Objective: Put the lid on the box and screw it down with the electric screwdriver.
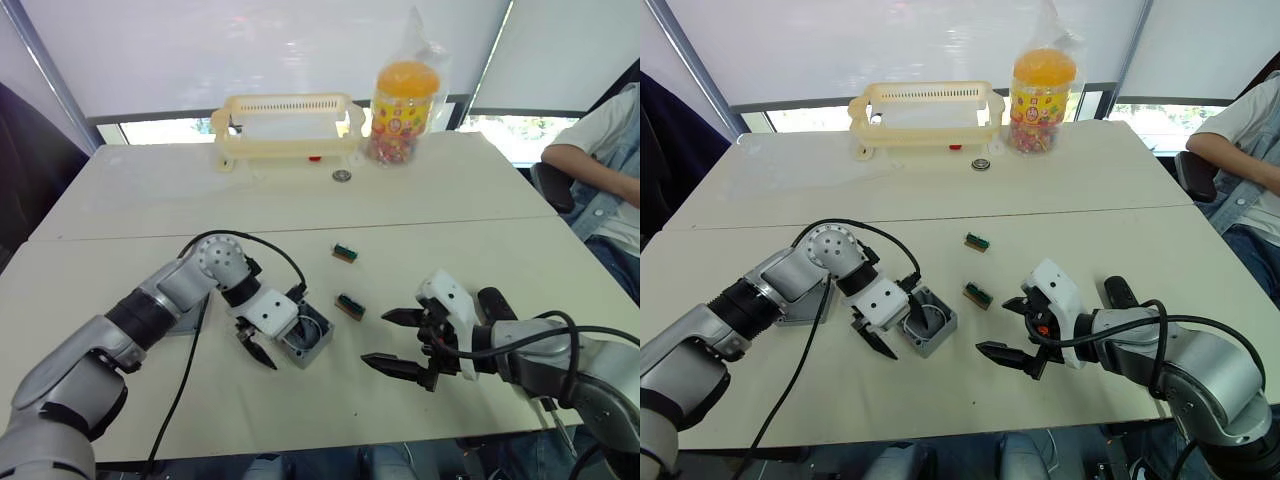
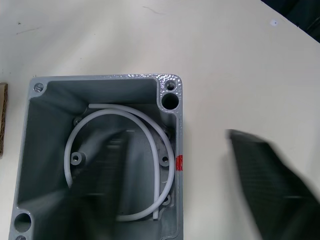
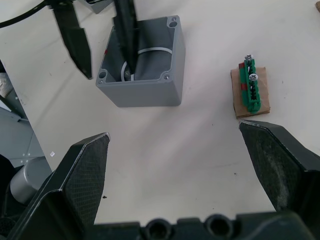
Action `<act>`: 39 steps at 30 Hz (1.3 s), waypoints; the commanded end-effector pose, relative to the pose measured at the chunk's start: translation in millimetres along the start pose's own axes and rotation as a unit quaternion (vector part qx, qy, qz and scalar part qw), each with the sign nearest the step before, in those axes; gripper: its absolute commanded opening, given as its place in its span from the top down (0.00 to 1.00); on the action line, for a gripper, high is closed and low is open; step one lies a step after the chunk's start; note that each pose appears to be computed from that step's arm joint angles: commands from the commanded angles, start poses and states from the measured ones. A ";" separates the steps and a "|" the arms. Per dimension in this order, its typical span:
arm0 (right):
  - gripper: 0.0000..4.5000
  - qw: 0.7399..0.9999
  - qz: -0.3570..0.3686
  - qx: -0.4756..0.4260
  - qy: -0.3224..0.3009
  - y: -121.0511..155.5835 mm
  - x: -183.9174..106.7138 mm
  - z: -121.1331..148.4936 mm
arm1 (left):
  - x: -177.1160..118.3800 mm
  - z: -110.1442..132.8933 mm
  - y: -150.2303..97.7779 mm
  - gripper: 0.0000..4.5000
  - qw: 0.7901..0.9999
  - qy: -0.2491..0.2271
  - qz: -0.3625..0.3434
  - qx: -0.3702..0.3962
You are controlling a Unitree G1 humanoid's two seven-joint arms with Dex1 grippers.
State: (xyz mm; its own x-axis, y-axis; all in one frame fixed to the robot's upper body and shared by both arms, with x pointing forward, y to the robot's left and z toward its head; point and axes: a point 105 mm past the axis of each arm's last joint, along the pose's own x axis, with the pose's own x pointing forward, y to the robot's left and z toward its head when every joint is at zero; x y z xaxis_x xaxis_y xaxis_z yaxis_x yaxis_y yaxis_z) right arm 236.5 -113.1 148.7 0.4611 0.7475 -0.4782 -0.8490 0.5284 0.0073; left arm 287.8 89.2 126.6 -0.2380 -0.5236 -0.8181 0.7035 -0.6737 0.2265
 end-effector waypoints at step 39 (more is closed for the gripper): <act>0.00 0.961 0.226 -0.145 -0.059 30.7 13.4 66.1 | -173.1 -79.9 -161.8 0.01 0.444 0.085 0.596 -0.664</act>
State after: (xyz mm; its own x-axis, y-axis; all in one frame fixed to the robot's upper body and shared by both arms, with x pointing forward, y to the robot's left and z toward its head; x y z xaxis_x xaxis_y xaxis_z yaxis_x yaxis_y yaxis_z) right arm 237.4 -63.4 192.1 0.0395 0.9166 -0.3980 -0.9992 0.0409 -0.0048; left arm 272.5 325.2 181.5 0.8061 0.0115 -0.5917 0.0887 0.9862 0.1401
